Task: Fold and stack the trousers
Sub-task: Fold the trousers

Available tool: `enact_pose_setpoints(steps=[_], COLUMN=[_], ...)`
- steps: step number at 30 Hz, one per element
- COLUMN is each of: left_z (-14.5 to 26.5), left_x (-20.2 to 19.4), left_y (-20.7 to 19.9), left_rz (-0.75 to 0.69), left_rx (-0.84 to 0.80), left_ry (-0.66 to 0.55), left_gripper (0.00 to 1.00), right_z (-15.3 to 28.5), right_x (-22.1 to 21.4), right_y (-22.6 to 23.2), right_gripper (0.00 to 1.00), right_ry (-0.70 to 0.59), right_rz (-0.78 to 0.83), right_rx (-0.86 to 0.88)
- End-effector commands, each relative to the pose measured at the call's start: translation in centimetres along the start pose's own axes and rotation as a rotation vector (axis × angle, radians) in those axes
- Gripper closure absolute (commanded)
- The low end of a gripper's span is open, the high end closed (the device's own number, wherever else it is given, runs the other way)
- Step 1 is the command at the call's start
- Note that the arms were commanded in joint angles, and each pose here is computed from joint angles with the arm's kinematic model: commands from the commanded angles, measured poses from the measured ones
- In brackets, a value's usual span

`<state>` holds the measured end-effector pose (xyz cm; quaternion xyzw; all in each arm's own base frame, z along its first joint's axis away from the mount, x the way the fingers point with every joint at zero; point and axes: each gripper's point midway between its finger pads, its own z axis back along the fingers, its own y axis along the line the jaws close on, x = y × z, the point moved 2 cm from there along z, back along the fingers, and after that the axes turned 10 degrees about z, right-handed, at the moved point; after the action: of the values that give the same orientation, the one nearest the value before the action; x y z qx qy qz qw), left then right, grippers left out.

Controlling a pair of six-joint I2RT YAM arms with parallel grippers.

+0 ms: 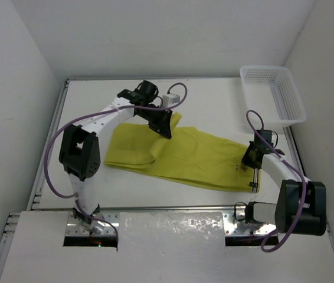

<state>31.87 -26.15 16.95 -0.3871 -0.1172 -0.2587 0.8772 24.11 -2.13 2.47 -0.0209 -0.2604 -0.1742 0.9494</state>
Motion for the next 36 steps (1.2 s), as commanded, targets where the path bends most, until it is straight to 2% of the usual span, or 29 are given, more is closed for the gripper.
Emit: enact_pose_setpoints(steps=[1, 2, 3, 4, 5, 6, 7, 8, 9, 11, 14, 17, 18, 19, 20, 21, 22, 23, 24, 25, 27, 28, 29, 31, 32, 36], left_z=[-1.6, -2.0, -2.6, -2.9, -3.6, -4.0, -4.3, -4.5, -4.6, -2.9, 1.8, 7.6, 10.6, 11.0, 13.6, 14.1, 13.5, 14.3, 14.1, 13.4, 13.2, 12.8, 12.8, 12.1, 11.7, 8.3], left_x=[1.4, 1.0, 0.1, -0.5, -1.7, -2.4, -3.3, -3.5, -5.4, -4.9, -1.2, 2.0, 2.2, 0.4, -0.8, -2.3, -4.8, -6.1, -7.1, -8.3, -8.7, -8.9, -8.6, -9.0, -9.4, -12.7], left_y=[-1.2, -0.8, -0.2, 0.0, -0.3, -0.8, -1.5, -2.0, -4.0, -6.5, -8.1, -2.7, 1.9, 5.1, 10.0, 12.2, 14.2, 16.6, 17.6, 18.5, 19.6, 19.8, 20.5, 21.6, 22.1, 23.3], left_rz=[-0.042, -0.046, -0.047, -0.053, -0.092, -0.129, -0.173, -0.310, -0.372, -0.483, -0.543, -0.370, -0.237, -0.092, 0.040, 0.125, 0.221, 0.287, 0.315, 0.335, 0.334, 0.353, 0.348, 0.366, 0.380, 0.445], left_rx=[-0.030, -0.018, -0.002, 0.002, -0.006, -0.014, -0.025, -0.023, -0.046, -0.104, -0.129, 0.048, 0.151, 0.204, 0.312, 0.339, 0.337, 0.351, 0.369, 0.381, 0.424, 0.425, 0.447, 0.459, 0.463, 0.432], left_ry=[-0.028, -0.012, 0.025, 0.046, 0.102, 0.136, 0.181, 0.217, 0.310, 0.297, 0.119, -0.088, -0.155, -0.144, -0.183, -0.178, -0.146, -0.167, -0.159, -0.135, -0.139, -0.138, -0.152, -0.145, -0.129, -0.021], left_gripper=[0.98, 0.91, 0.78, 0.71, 0.61, 0.57, 0.51, 0.08, 0.00, 0.00, 0.01, 0.00, 0.00, 0.01, 0.04, 0.10, 0.25, 0.33, 0.39, 0.41, 0.38, 0.30, 0.26, 0.17, 0.14, 0.13], right_z=[0.4, 0.4, 0.5, 0.4, 0.5, 0.6, 0.7, 1.1, 1.5, 2.8, 5.2, 7.5, 7.9, 8.1, 8.3, 7.9, 7.5, 7.0, 6.3, 5.9, 6.1, 6.1, 5.9, 5.8, 5.6, 4.8], right_x=[0.9, 1.0, 1.4, 1.4, 1.9, 2.2, 2.4, 3.6, 4.0, 6.5, 9.0, 9.4, 9.3, 8.9, 7.4, 6.6, 5.7, 4.9, 4.0, 3.3, 3.5, 3.5, 3.2, 3.5, 2.6, 1.0], right_y=[0.1, 0.1, 0.2, 0.3, 0.6, 0.8, 1.0, 1.3, 1.7, 2.8, 6.0, 10.5, 11.9, 13.1, 15.0, 16.2, 16.6, 16.7, 16.4, 15.9, 15.4, 14.8, 13.8, 12.1, 10.8, 5.5], right_gripper=[0.85, 0.85, 0.80, 0.77, 0.69, 0.69, 0.61, 0.58, 0.56, 0.49, 0.43, 0.43, 0.43, 0.44, 0.45, 0.45, 0.45, 0.45, 0.44, 0.44, 0.40, 0.37, 0.33, 0.31, 0.31, 0.32], right_ry=[-0.043, -0.043, -0.052, -0.049, -0.059, -0.060, -0.060, -0.086, -0.093, -0.170, -0.272, -0.344, -0.363, -0.368, -0.357, -0.336, -0.300, -0.259, -0.214, -0.194, -0.220, -0.221, -0.198, -0.172, -0.119, -0.030], right_rz=[-0.009, -0.008, -0.005, 0.001, 0.010, 0.018, 0.040, 0.057, 0.083, 0.148, 0.249, 0.361, 0.372, 0.388, 0.431, 0.451, 0.444, 0.427, 0.403, 0.372, 0.349, 0.351, 0.348, 0.326, 0.316, 0.235], right_rx=[-0.008, -0.008, -0.006, 0.004, 0.016, 0.026, 0.034, 0.039, 0.038, 0.033, 0.093, 0.208, 0.247, 0.281, 0.337, 0.370, 0.377, 0.374, 0.368, 0.358, 0.361, 0.341, 0.310, 0.280, 0.252, 0.156])
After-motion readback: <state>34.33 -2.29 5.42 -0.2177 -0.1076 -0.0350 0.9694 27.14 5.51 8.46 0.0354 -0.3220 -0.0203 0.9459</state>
